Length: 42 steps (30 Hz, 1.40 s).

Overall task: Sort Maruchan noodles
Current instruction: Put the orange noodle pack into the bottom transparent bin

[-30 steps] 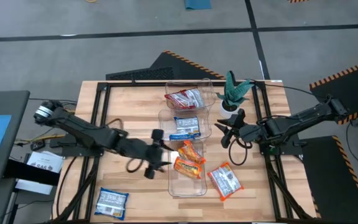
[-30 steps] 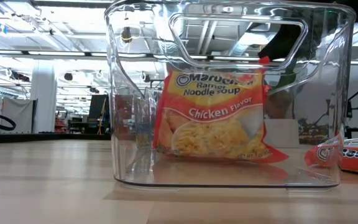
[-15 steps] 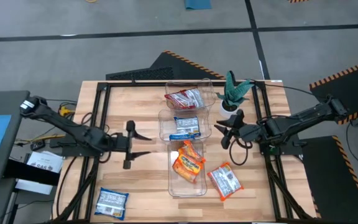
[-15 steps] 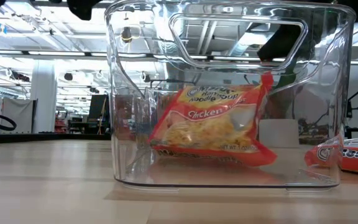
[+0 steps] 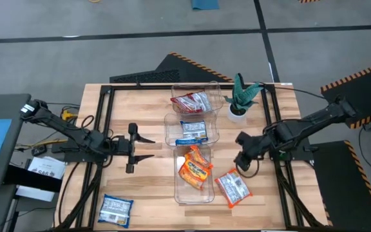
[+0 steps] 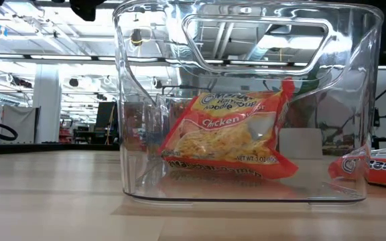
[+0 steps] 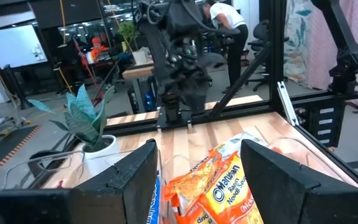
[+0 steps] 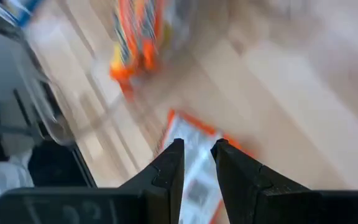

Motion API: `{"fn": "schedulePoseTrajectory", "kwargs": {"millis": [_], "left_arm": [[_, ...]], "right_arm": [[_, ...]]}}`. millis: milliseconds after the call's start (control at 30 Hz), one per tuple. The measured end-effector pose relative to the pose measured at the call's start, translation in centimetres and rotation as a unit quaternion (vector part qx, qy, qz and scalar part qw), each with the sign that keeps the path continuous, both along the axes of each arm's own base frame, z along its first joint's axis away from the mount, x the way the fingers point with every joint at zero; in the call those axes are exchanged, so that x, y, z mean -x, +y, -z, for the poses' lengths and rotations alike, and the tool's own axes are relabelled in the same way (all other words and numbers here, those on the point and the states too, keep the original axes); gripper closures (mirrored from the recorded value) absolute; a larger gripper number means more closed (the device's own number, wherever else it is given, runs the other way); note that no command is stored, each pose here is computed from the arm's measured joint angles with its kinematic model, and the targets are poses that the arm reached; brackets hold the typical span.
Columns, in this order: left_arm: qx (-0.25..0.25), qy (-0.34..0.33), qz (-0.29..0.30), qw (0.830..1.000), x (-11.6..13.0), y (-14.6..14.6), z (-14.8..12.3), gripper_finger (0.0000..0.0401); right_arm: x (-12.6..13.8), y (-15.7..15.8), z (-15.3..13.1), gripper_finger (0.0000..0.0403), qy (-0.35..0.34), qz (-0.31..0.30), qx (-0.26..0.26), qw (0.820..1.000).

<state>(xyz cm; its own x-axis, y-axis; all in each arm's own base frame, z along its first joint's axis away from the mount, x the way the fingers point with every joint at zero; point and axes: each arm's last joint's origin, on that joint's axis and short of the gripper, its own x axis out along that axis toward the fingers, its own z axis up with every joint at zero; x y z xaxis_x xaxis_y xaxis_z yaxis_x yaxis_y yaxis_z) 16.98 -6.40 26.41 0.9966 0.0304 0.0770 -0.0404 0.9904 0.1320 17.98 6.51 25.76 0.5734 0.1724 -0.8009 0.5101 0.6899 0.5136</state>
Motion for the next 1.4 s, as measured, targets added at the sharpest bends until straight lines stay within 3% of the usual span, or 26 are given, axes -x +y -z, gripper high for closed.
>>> {"fn": "schedulePoseTrajectory", "kwargs": {"millis": [367,500,633,800,1000,1067,1167,1267,1400], "left_arm": [[-0.002,0.0,0.001,1.0,0.0,0.0,0.0,0.0185],[-0.001,0.0,-0.003,1.0,0.0,0.0,0.0,0.0185],[-0.001,0.001,-0.01,1.0,0.0,0.1,0.0,0.0185],[-0.001,0.001,-0.012,1.0,0.0,0.1,0.0,0.0185],[-0.011,0.0,-0.012,1.0,0.0,0.1,0.0,0.0185],[-0.012,-0.001,-0.012,1.0,0.0,0.1,0.0,0.0185],[-0.011,-0.002,-0.012,1.0,0.0,0.1,-0.1,0.0185],[-0.011,-0.002,-0.012,1.0,0.0,0.1,-0.1,0.0185],[-0.009,-0.002,-0.012,1.0,0.0,0.1,-0.1,0.0185]], "right_arm": [[-1.1,2.6,3.3,0.0284,0.107,-0.016,0.016,0.994],[-1.9,2.9,4.9,0.028,0.155,0.005,0.006,0.988],[-2.4,3.6,6.5,0.0247,0.216,0.013,-0.024,0.976],[-2.7,4.0,8.0,0.0171,0.26,0.03,-0.024,0.965],[-3.0,4.2,8.2,0.0115,0.239,0.059,-0.007,0.969],[-3.1,4.2,8.1,0.011,0.22,0.073,0.009,0.973],[-2.8,4.1,8.3,0.0108,0.21,0.143,0.016,0.967],[-2.6,4.1,9.1,0.0108,0.214,0.198,-0.007,0.957],[-2.6,4.8,9.8,0.0108,0.218,0.228,-0.02,0.949]]}}
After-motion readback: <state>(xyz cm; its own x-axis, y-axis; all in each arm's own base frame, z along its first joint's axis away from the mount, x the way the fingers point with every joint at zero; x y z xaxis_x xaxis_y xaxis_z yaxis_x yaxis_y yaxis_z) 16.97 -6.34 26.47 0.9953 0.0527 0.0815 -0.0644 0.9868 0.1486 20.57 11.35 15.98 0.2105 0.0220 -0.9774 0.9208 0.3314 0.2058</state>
